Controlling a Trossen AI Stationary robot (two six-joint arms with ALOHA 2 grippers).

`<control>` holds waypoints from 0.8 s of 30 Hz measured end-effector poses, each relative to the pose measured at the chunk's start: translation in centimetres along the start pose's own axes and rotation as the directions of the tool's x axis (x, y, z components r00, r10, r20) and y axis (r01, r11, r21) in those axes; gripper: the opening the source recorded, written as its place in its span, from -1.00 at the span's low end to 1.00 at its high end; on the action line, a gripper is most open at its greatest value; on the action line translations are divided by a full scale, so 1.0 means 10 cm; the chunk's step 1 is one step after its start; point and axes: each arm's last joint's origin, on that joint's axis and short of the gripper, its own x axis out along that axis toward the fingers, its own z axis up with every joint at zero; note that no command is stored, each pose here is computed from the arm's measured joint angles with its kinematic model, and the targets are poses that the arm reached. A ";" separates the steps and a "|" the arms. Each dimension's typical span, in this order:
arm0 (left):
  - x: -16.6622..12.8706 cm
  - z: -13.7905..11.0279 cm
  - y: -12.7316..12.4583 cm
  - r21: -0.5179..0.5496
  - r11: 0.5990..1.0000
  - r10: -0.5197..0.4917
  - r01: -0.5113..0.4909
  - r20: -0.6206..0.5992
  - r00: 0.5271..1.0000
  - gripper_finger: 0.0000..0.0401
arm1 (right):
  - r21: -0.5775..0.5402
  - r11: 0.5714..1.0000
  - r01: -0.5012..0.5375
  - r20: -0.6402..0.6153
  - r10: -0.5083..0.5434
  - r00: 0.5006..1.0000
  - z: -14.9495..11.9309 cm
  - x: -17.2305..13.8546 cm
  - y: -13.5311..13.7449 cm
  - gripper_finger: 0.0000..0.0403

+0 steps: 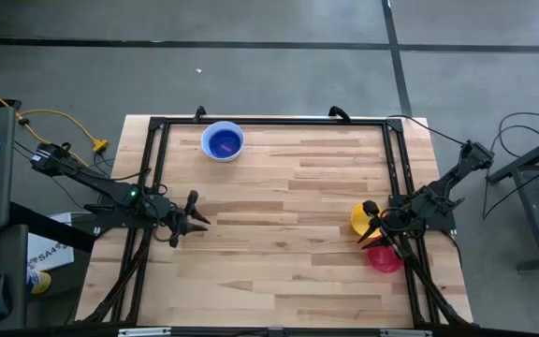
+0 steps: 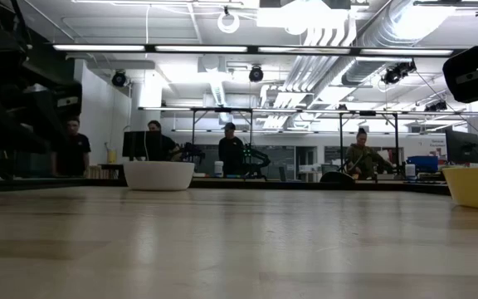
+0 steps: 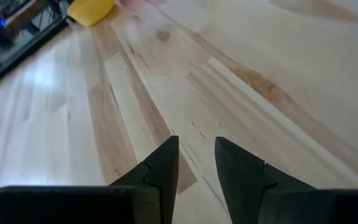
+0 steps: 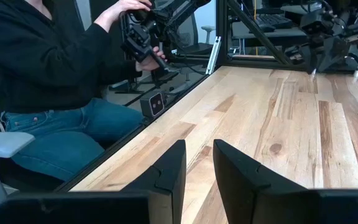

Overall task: Nest bowls inside each other
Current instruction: Stack the yellow bowl on top of the violet bowl

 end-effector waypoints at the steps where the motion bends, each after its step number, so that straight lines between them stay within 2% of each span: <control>1: 0.00 0.00 0.00 0.019 1.000 0.002 -0.002 -0.001 1.000 -0.48 | 0.000 1.000 0.000 -0.001 0.000 1.000 0.00 0.00 0.00 -0.63; 6: 0.00 0.00 0.02 0.035 0.998 0.062 -0.061 -0.019 0.998 -0.48 | 0.000 1.000 0.000 0.000 0.000 1.000 0.00 0.00 0.00 -0.63; 12: -0.03 0.02 0.08 0.021 0.979 0.203 -0.202 -0.028 0.979 -0.48 | 0.000 1.000 0.000 0.000 0.000 1.000 0.00 0.00 0.00 -0.63; 15: -0.05 0.03 0.09 -0.025 0.974 0.225 -0.226 -0.022 0.974 -0.48 | 0.000 1.000 0.000 0.000 0.000 1.000 0.00 0.00 0.00 -0.63; 19: -0.04 0.03 0.08 -0.092 0.978 0.185 -0.185 -0.006 0.983 -0.48 | 0.000 1.000 0.000 0.000 0.000 1.000 0.00 0.00 0.00 -0.63; 21: -0.04 0.03 0.06 -0.085 0.988 0.129 -0.127 0.016 0.992 -0.48 | 0.000 1.000 0.000 0.000 0.000 1.000 0.00 0.00 0.00 -0.63; 24: -0.04 0.04 0.01 -0.036 0.999 -0.014 0.017 0.068 0.998 -0.48 | 0.000 1.000 0.000 0.000 0.000 1.000 0.00 0.00 0.00 -0.63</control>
